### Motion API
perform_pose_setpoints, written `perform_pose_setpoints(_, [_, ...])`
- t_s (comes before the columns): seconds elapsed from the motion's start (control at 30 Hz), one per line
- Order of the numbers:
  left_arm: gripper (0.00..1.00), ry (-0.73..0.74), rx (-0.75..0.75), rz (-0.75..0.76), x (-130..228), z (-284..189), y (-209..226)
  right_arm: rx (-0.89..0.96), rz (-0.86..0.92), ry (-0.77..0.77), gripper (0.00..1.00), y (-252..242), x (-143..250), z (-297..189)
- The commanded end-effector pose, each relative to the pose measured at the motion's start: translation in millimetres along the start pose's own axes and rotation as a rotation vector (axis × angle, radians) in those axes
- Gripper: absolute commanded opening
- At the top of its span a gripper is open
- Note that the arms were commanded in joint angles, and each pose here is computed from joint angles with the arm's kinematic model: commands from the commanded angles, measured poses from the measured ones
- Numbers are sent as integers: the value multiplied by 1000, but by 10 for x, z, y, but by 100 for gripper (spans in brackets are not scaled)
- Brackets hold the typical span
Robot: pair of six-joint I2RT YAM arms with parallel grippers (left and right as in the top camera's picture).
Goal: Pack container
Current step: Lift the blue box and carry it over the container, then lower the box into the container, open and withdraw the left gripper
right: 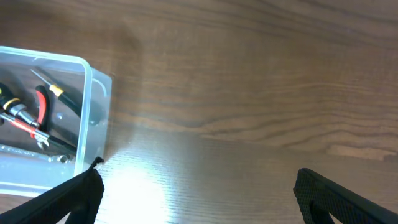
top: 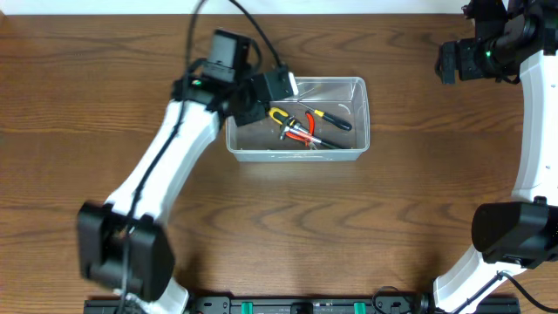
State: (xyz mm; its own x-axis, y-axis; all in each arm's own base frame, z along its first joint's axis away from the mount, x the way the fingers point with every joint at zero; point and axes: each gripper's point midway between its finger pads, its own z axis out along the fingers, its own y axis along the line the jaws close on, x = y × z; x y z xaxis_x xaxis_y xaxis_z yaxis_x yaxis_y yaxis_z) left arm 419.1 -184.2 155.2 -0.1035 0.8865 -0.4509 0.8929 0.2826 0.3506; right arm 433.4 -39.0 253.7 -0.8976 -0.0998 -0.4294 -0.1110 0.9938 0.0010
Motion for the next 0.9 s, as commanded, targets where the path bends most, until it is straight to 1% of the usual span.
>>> perform_pose_setpoints(0.0, [6, 19, 70, 25, 20, 244, -152, -4, -14, -2, 99, 38, -1, -19])
perform_pose_setpoints(0.1, [5, 56, 137, 23, 99, 438, -323, -4, -13, -1, 99, 39, 2, -19])
perform_pose_setpoints(0.23, [6, 84, 187, 25, 153, 581, -462, -4, -13, 1, 99, 39, 6, -19])
perform_pose_setpoints(0.53, [6, 88, 229, 45, 92, 624, -621, -4, -13, 0, 99, 37, 5, -19])
perform_pose_setpoints(0.57, [7, 91, 237, 46, 93, 622, -646, -4, -13, 0, 99, 37, 5, -19])
perform_pose_setpoints(0.6, [14, 95, 243, 47, 92, 619, -668, -4, -13, 0, 99, 35, 5, -19])
perform_pose_setpoints(0.63, [29, 96, 245, 45, 93, 619, -674, -4, -13, 0, 99, 35, 5, -19])
perform_pose_setpoints(0.7, [75, 96, 244, 45, 92, 617, -673, -3, -13, 0, 99, 34, 5, -19])
perform_pose_setpoints(0.83, [77, 95, 243, 45, 90, 613, -669, -3, -21, 0, 99, 33, 5, -19])
perform_pose_setpoints(0.87, [80, 95, 242, 45, 89, 611, -667, 0, -21, 1, 99, 29, 6, -19])
